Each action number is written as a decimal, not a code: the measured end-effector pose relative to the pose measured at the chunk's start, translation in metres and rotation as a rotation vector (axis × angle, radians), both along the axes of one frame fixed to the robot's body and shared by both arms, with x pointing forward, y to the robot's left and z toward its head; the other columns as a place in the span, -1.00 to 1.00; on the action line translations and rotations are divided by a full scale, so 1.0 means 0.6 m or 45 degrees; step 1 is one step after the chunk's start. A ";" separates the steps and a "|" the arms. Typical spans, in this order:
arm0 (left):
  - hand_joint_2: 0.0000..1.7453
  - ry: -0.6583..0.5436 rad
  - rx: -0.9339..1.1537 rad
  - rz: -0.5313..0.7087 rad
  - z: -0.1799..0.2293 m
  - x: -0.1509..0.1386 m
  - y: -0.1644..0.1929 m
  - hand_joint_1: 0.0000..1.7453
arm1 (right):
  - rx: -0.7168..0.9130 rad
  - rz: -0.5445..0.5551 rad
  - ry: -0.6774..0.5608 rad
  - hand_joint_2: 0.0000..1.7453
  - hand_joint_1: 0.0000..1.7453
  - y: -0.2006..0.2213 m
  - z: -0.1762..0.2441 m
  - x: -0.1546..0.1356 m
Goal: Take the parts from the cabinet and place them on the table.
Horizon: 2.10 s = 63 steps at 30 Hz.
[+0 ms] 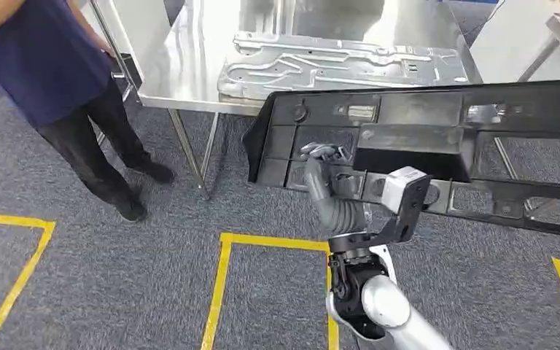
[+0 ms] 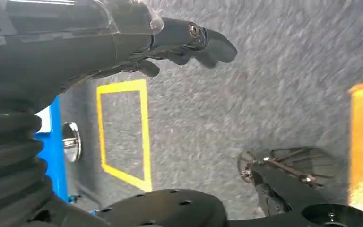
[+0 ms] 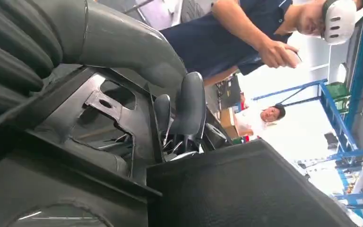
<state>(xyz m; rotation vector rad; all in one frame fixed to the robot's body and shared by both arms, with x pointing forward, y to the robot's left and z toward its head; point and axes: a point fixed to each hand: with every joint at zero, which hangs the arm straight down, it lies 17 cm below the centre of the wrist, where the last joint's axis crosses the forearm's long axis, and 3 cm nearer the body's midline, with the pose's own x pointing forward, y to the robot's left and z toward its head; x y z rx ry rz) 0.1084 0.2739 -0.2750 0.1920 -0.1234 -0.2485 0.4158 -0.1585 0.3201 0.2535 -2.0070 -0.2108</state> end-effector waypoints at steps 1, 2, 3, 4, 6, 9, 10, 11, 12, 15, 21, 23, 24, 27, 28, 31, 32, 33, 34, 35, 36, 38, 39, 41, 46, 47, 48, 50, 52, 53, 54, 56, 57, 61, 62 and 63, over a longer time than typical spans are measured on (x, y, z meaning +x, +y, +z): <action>1.00 0.001 0.002 0.006 0.000 0.000 0.003 -1.00 | 0.001 0.003 0.005 1.00 1.00 0.002 -0.002 0.000; 1.00 0.005 0.006 0.010 -0.001 -0.002 0.006 -1.00 | 0.000 0.004 0.009 1.00 1.00 0.003 -0.005 0.001; 1.00 0.010 0.002 0.012 -0.001 -0.006 0.004 -1.00 | -0.002 0.003 0.017 1.00 1.00 0.004 -0.009 0.002; 1.00 0.010 0.005 0.015 -0.001 -0.005 0.007 -1.00 | -0.005 0.001 0.025 1.00 1.00 0.004 -0.014 0.002; 1.00 0.005 0.002 0.020 0.000 0.001 0.006 -1.00 | -0.011 0.004 0.032 1.00 1.00 0.007 -0.018 0.004; 1.00 0.014 0.000 0.021 -0.001 -0.004 0.005 -1.00 | -0.018 0.009 0.021 1.00 1.00 0.011 -0.013 0.007; 1.00 0.022 -0.001 0.022 -0.002 -0.009 0.005 -1.00 | -0.021 0.009 0.024 1.00 1.00 0.011 -0.015 0.007; 1.00 0.026 -0.001 0.022 -0.002 -0.012 0.004 -1.00 | -0.024 0.010 0.030 1.00 1.00 0.013 -0.019 0.008; 1.00 0.032 -0.002 0.021 -0.003 -0.017 0.003 -1.00 | -0.027 0.012 0.035 1.00 1.00 0.014 -0.022 0.008; 1.00 0.045 -0.005 0.021 -0.004 -0.026 0.001 -1.00 | -0.035 0.012 0.046 1.00 1.00 0.016 -0.028 0.010; 1.00 0.049 -0.024 0.015 -0.004 -0.027 -0.016 -1.00 | -0.043 0.019 0.054 1.00 1.00 0.020 -0.033 0.009; 1.00 0.045 -0.021 0.010 -0.003 -0.024 -0.013 -1.00 | -0.033 0.032 0.070 1.00 1.00 0.022 -0.030 0.016; 1.00 0.041 -0.024 0.004 -0.003 -0.022 -0.014 -1.00 | -0.021 0.043 0.087 1.00 1.00 0.023 -0.030 0.021; 1.00 0.034 -0.028 -0.002 -0.003 -0.020 -0.014 -1.00 | 0.012 0.081 0.138 1.00 1.00 0.027 -0.025 0.041; 1.00 0.025 -0.028 -0.003 -0.002 -0.014 -0.012 -1.00 | 0.010 0.084 0.160 1.00 1.00 0.025 -0.029 0.050; 1.00 0.019 -0.032 -0.004 -0.001 -0.009 -0.012 -1.00 | 0.014 0.096 0.200 1.00 1.00 0.024 -0.036 0.067; 1.00 0.021 -0.028 -0.003 -0.002 -0.010 -0.009 -1.00 | 0.017 0.100 0.210 1.00 1.00 0.023 -0.038 0.073; 1.00 0.022 -0.028 -0.002 -0.002 -0.012 -0.008 -1.00 | 0.023 0.104 0.223 1.00 1.00 0.023 -0.041 0.078; 1.00 0.025 -0.035 0.002 -0.002 -0.013 -0.011 -1.00 | 0.022 0.102 0.243 1.00 1.00 0.021 -0.050 0.083; 1.00 0.027 -0.038 0.004 -0.002 -0.014 -0.013 -1.00 | 0.020 0.102 0.256 1.00 1.00 0.020 -0.056 0.088; 1.00 0.026 -0.041 0.010 -0.002 -0.012 -0.014 -1.00 | 0.018 0.105 0.273 1.00 1.00 0.021 -0.064 0.089; 1.00 0.032 -0.047 0.008 -0.001 -0.012 -0.019 -1.00 | 0.013 0.100 0.273 1.00 1.00 0.019 -0.063 0.094; 1.00 0.036 -0.054 0.005 -0.001 -0.013 -0.025 -1.00 | 0.008 0.097 0.274 1.00 1.00 0.019 -0.064 0.096; 1.00 0.050 -0.053 0.004 -0.003 -0.023 -0.025 -1.00 | 0.000 0.089 0.280 1.00 1.00 0.018 -0.068 0.101; 1.00 0.067 -0.052 0.004 -0.004 -0.033 -0.025 -1.00 | -0.026 0.081 0.323 1.00 1.00 0.020 -0.095 0.104; 1.00 0.071 -0.054 0.003 -0.004 -0.034 -0.025 -1.00 | -0.028 0.078 0.328 1.00 1.00 0.019 -0.098 0.105; 1.00 0.076 -0.056 0.002 -0.004 -0.036 -0.027 -1.00 | -0.029 0.075 0.332 1.00 1.00 0.018 -0.100 0.106; 1.00 0.087 -0.065 0.000 -0.004 -0.040 -0.034 -1.00 | -0.036 0.075 0.344 1.00 1.00 0.019 -0.107 0.107; 1.00 0.091 -0.075 -0.004 -0.004 -0.039 -0.037 -1.00 | -0.041 0.072 0.348 1.00 1.00 0.018 -0.110 0.106; 1.00 0.087 -0.076 -0.007 -0.003 -0.036 -0.037 -1.00 | -0.045 0.069 0.352 1.00 1.00 0.017 -0.112 0.107; 1.00 0.085 -0.075 -0.007 -0.003 -0.032 -0.037 -1.00 | -0.046 0.069 0.358 1.00 1.00 0.018 -0.117 0.105; 1.00 0.089 -0.080 -0.017 -0.003 -0.035 -0.037 -1.00 | -0.051 0.065 0.351 1.00 1.00 0.018 -0.114 0.106; 1.00 0.089 -0.080 -0.018 -0.003 -0.035 -0.035 -1.00 | -0.050 0.066 0.356 1.00 1.00 0.020 -0.117 0.106; 1.00 0.044 -0.062 0.008 -0.003 -0.020 -0.017 -1.00 | -0.060 0.067 0.364 1.00 1.00 0.022 -0.125 0.104; 1.00 0.038 -0.062 0.017 -0.003 -0.020 -0.014 -1.00 | -0.063 0.067 0.361 1.00 1.00 0.022 -0.123 0.106; 1.00 0.031 -0.064 0.022 -0.004 -0.021 -0.009 -1.00 | -0.064 0.065 0.354 1.00 1.00 0.022 -0.121 0.107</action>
